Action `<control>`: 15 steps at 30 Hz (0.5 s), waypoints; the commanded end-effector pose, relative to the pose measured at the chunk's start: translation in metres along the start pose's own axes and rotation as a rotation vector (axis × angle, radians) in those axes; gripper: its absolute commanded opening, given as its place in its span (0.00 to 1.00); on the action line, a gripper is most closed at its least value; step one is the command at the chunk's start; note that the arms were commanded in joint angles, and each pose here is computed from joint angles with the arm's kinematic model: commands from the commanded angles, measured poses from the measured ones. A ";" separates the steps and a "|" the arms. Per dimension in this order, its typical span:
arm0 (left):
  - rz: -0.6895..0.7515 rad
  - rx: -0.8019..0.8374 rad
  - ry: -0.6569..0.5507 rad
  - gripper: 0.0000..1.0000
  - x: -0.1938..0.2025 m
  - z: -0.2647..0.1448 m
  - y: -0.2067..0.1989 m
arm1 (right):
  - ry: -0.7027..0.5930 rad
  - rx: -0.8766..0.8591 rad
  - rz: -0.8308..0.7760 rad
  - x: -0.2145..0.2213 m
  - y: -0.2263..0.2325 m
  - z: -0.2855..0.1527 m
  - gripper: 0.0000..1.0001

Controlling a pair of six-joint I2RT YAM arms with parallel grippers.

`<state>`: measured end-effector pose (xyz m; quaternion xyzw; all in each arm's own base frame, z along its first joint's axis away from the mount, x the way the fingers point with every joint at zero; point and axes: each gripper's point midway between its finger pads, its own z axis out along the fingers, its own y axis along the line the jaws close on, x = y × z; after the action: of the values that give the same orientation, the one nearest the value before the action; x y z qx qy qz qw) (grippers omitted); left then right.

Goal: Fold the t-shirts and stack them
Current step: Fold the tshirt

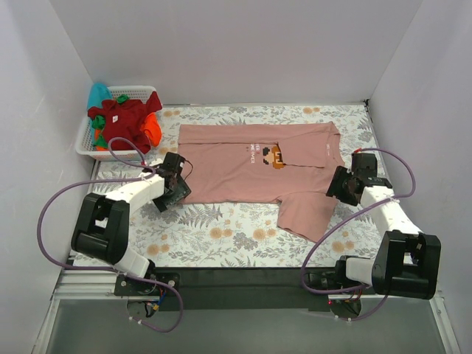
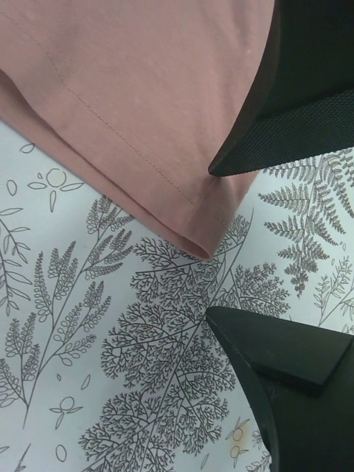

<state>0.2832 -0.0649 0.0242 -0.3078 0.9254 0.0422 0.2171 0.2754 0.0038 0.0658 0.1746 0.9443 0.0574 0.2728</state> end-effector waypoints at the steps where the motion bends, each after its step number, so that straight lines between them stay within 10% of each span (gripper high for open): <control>1: -0.041 0.012 -0.061 0.69 -0.018 -0.001 -0.012 | -0.039 0.016 0.004 -0.010 -0.001 0.001 0.61; 15: -0.025 -0.024 -0.093 0.00 -0.013 -0.001 0.008 | 0.001 0.084 0.046 0.000 -0.020 0.011 0.60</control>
<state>0.2891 -0.0618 0.0198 -0.3172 0.9183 0.0498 0.2314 0.2729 -0.0090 0.0564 0.1894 0.9457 0.0258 0.2630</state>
